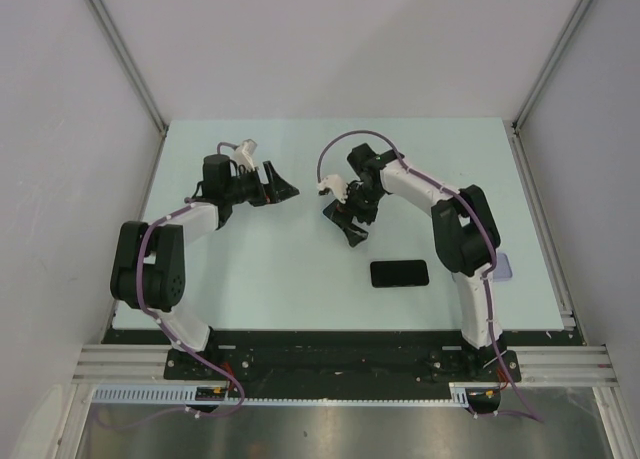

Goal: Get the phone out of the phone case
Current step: Adjust the phone at the center of the board.

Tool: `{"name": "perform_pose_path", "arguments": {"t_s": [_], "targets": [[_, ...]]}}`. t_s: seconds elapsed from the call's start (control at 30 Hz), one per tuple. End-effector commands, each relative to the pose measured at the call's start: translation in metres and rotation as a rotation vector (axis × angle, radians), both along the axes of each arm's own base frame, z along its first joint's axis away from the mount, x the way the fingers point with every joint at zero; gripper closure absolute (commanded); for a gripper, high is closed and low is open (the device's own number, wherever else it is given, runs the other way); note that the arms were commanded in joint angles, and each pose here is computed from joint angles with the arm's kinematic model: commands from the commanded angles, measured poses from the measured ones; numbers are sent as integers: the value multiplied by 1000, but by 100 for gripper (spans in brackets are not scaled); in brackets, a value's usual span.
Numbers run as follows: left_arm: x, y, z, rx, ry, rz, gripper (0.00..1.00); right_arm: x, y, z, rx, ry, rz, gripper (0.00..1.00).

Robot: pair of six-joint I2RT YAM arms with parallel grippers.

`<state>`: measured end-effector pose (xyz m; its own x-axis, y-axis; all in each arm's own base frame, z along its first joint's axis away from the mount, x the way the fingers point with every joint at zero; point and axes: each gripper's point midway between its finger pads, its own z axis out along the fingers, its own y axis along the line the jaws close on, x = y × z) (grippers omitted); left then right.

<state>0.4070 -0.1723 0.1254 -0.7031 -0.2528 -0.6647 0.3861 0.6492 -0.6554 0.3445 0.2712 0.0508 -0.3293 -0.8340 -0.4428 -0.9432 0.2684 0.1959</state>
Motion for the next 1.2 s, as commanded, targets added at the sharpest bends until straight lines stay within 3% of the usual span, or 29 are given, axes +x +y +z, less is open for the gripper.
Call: {"name": "perform_pose_path", "arguments": {"t_s": [0.0, 0.23, 0.5, 0.83, 1.17], "targets": [[5, 3, 20, -5, -59, 3, 5, -18, -11, 2, -46, 0, 127, 4], [6, 4, 18, 0, -55, 6, 5, -11, 10, -23, -28, 10, 173, 4], [5, 4, 18, 0, -55, 6, 5, 26, 38, -34, -28, -127, 172, 4], [6, 4, 16, 3, -54, 4, 5, 53, 61, 0, 68, -277, 184, 2], [6, 3, 15, 0, -50, 1, 5, 86, 44, 50, 107, -365, 214, 4]]}}
